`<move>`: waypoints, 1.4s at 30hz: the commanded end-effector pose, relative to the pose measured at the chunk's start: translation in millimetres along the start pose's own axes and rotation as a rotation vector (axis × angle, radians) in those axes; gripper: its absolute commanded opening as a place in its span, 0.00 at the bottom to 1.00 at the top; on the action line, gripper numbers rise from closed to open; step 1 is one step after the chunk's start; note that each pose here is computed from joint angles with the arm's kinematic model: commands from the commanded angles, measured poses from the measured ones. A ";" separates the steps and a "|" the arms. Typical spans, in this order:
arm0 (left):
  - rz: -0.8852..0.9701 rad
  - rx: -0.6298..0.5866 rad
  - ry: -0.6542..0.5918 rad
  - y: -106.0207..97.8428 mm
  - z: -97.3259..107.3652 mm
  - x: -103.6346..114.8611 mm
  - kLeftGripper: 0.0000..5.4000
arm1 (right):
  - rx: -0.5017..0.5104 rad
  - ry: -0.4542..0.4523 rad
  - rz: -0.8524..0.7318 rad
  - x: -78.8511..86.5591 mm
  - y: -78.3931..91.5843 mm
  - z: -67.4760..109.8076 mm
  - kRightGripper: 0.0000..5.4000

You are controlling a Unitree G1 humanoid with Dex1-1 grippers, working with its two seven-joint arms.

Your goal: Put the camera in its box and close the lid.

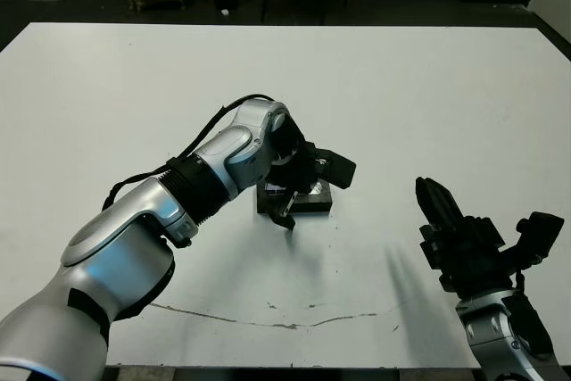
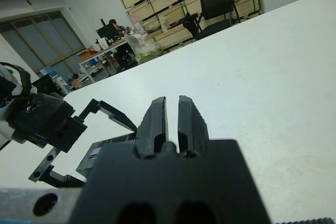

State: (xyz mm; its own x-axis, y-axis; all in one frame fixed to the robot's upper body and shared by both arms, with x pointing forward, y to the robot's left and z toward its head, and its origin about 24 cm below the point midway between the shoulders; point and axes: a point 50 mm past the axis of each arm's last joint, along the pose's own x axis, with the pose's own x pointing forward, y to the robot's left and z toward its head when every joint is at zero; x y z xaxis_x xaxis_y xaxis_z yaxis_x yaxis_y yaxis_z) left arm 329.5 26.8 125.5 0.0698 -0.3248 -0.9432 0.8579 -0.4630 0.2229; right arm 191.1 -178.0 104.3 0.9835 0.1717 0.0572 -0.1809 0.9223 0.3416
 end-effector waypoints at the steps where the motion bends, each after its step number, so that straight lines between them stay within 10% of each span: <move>1: -0.129 -0.071 0.052 -29.1 -28.4 34.7 1.00 | -0.014 0.021 0.003 -0.4 -4.9 -2.1 0.00; 42: 0.069 -0.472 -0.045 -78.0 -89.5 -8.8 1.00 | -0.076 0.067 -0.022 3.9 -1.3 1.3 0.00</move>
State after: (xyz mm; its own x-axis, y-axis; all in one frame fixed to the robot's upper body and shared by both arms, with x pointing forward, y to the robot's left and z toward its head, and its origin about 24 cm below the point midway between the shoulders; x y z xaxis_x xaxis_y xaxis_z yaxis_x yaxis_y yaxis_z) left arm 317.5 120.9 120.4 0.1886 -0.4338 -0.8810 0.9709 -0.0526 0.2338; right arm 196.0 -177.7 107.8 0.9835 0.1799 0.0201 -0.1786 0.9455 0.2722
